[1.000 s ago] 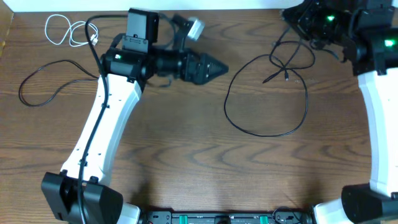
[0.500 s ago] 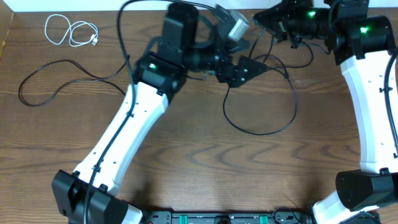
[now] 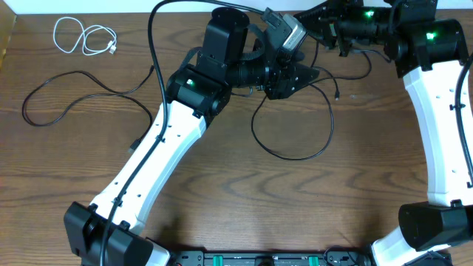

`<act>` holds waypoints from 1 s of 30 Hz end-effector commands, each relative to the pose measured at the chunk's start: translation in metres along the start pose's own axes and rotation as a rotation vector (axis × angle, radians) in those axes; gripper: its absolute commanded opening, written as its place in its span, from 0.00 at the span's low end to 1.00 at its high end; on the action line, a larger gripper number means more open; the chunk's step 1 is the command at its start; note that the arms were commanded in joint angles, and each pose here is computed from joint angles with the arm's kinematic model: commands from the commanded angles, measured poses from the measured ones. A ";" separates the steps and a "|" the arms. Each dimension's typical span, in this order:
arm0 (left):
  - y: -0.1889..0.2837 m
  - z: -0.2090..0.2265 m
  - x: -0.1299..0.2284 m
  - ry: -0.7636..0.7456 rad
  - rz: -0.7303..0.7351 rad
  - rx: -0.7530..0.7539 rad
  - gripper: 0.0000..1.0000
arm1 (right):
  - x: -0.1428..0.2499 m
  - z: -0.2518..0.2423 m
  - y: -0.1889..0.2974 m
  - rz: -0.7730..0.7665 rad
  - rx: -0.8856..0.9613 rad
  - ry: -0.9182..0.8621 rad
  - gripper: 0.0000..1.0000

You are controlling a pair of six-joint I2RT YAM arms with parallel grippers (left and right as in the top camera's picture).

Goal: Untangle cables

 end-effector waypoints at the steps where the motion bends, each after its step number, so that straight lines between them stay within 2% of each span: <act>1: 0.006 0.005 -0.002 -0.003 -0.008 -0.027 0.55 | 0.003 0.004 0.011 0.002 -0.013 0.025 0.01; 6: 0.016 0.011 -0.005 -0.004 -0.028 -0.050 0.55 | -0.004 -0.009 0.017 -0.058 0.060 -0.035 0.01; 14: 0.020 0.008 -0.008 0.009 -0.039 -0.046 0.55 | -0.004 -0.007 0.017 -0.059 0.051 -0.026 0.01; 20: 0.020 0.001 -0.010 0.000 -0.060 0.058 0.55 | -0.001 -0.006 0.014 -0.048 0.053 -0.021 0.01; 21: 0.020 0.000 -0.010 -0.001 -0.062 0.067 0.54 | -0.001 -0.006 0.014 -0.048 0.053 -0.021 0.01; 22: 0.020 0.000 -0.010 0.000 -0.062 0.077 0.48 | -0.001 -0.006 0.014 -0.048 0.053 -0.021 0.01; 24: 0.020 -0.001 -0.010 0.000 -0.064 0.093 0.41 | -0.001 -0.006 0.014 -0.047 0.053 -0.021 0.01; 28: 0.020 -0.002 -0.011 0.000 -0.066 0.107 0.41 | 0.001 -0.005 0.013 -0.026 0.045 -0.022 0.01; 30: 0.020 -0.002 -0.011 0.000 -0.066 0.107 0.34 | 0.001 -0.005 0.013 -0.026 0.044 -0.021 0.01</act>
Point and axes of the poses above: each gripper's point midway between its finger pads, its own y axis back along the fingers, its own z axis along the line the jaws close on, x = y × z, the point moved 10 cm from there along y, back along the fingers, and after that the axes turned 12 degrees about -y, right-handed, at the moved point
